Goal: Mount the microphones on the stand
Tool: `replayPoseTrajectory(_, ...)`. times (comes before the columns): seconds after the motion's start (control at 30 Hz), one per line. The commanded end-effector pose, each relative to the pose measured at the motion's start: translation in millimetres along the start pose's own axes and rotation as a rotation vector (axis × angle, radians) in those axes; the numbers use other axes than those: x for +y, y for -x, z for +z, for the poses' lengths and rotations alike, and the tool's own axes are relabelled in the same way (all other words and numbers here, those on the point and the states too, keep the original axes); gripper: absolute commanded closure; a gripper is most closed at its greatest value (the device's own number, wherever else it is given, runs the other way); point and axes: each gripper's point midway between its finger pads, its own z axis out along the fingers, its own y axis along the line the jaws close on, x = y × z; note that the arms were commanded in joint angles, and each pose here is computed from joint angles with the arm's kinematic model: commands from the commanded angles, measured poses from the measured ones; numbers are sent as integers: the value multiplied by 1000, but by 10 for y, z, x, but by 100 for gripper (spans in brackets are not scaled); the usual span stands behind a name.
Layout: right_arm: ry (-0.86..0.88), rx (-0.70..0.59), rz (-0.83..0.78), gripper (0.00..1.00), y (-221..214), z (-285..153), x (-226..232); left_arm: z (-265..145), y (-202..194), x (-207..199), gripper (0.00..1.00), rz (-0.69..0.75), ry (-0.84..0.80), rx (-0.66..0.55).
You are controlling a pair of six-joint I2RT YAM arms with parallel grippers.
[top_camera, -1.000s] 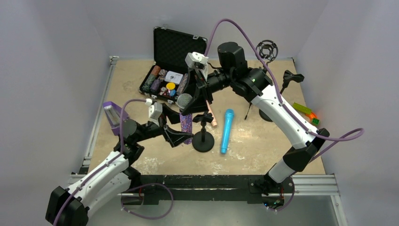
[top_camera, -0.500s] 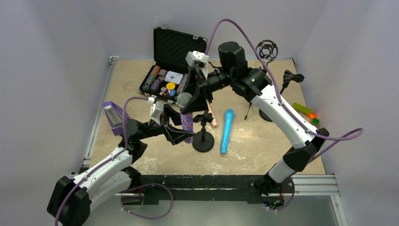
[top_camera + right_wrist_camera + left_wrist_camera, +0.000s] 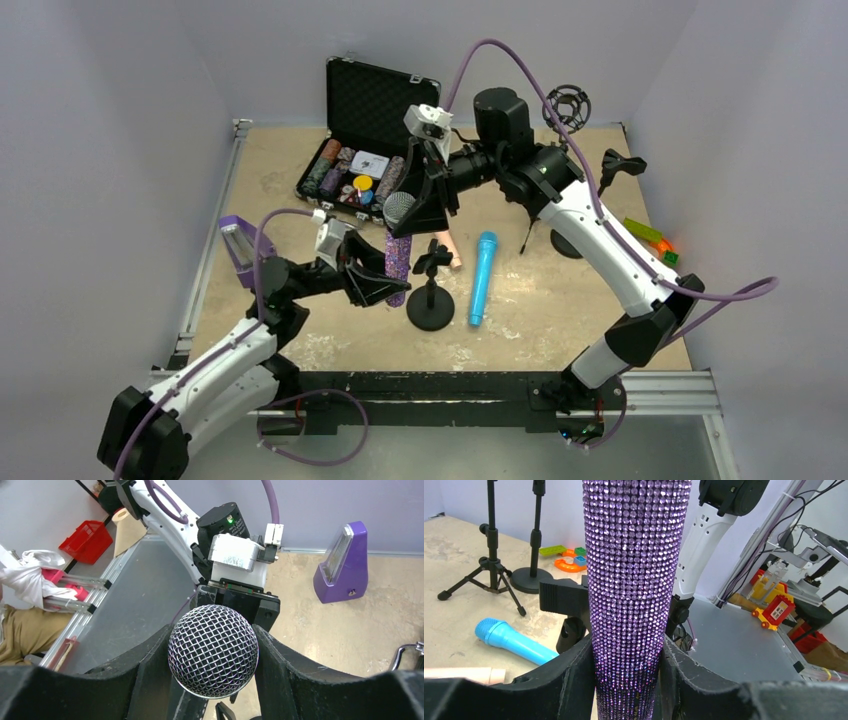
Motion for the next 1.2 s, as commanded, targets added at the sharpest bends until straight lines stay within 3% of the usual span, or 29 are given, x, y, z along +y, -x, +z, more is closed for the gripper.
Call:
replayPoseTrajectory(0.0, 61, -21, -74, 52, 95, -73, 225, -53, 284, -68, 100, 140, 60, -65)
replayPoseTrajectory(0.07, 82, -10, -91, 34, 52, -82, 267, -124, 244, 0, 100, 154, 136, -30)
replayPoseTrajectory(0.2, 77, 15, -178, 11, -39, -149, 286, -260, 288, 28, 100, 218, 239, 13)
replayPoseTrajectory(0.4, 24, 48, -317, 5, -237, -440, 96, -399, 283, -23, 100, 229, 309, 104)
replayPoseTrajectory(0.5, 19, 127, -510, 4, -562, -543, -25, -456, 257, -55, 100, 234, 323, 139)
replayPoseTrajectory(0.7, 79, 203, -531, 4, -970, -492, -87, -581, 299, -158, 100, 293, 347, 158)
replayPoseTrajectory(0.9, 143, 278, -501, 10, -1229, -274, -106, -679, 238, -215, 100, 302, 359, 168)
replayPoseTrajectory(0.97, 143, 300, -485, 14, -1305, -231, -143, -702, 235, -234, 100, 308, 361, 166)
replayPoseTrajectory(1.17, 44, 340, -440, 43, -1352, -239, -318, -727, 236, -257, 100, 328, 360, 162)
